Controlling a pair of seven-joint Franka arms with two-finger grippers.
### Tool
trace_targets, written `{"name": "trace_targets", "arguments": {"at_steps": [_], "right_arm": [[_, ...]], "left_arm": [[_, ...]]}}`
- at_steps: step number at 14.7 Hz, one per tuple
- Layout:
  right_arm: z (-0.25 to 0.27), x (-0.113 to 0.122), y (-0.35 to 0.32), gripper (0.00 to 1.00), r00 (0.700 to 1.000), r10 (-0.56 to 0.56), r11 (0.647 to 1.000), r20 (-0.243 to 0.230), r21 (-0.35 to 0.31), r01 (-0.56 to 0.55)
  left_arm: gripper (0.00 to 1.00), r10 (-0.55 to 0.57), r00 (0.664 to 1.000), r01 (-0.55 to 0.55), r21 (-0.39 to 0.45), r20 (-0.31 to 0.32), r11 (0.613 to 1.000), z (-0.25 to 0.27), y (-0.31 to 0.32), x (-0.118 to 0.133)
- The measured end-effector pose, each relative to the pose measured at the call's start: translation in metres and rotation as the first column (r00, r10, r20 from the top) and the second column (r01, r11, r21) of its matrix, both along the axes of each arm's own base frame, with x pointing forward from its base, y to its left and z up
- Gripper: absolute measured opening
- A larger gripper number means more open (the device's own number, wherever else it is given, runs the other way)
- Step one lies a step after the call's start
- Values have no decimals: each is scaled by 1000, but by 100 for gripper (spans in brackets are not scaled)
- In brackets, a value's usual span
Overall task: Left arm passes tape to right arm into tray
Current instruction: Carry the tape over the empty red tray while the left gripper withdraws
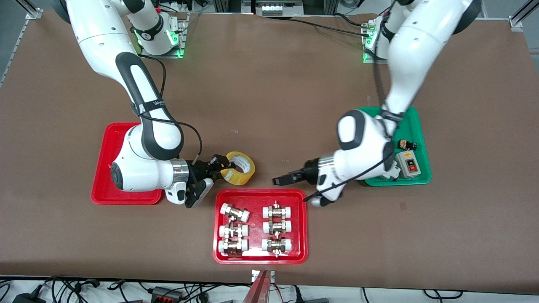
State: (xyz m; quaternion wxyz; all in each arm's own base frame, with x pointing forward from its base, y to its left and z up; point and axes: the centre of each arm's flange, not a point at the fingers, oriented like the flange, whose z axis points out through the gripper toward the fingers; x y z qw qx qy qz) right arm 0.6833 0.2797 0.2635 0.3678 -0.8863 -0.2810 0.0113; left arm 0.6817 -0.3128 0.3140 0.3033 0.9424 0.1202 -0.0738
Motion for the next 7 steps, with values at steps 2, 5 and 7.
{"name": "trace_targets", "arguments": {"at_steps": [2,5,7], "right_arm": [[0,1,-2,53,1000,8,1000,6,-2,-8],[-1,6,-18,53,1000,13,1000,25,-15,-13],[1,12,-41,53,1000,-4,1000,13,-23,5]], "left_arm": [[100,-106,994,108,172,-21,979,21,52,2],[100,-164,981,189,310,-106,932,60,110,-5],[100,-200,967,246,380,-158,891,93,124,-17]]}}
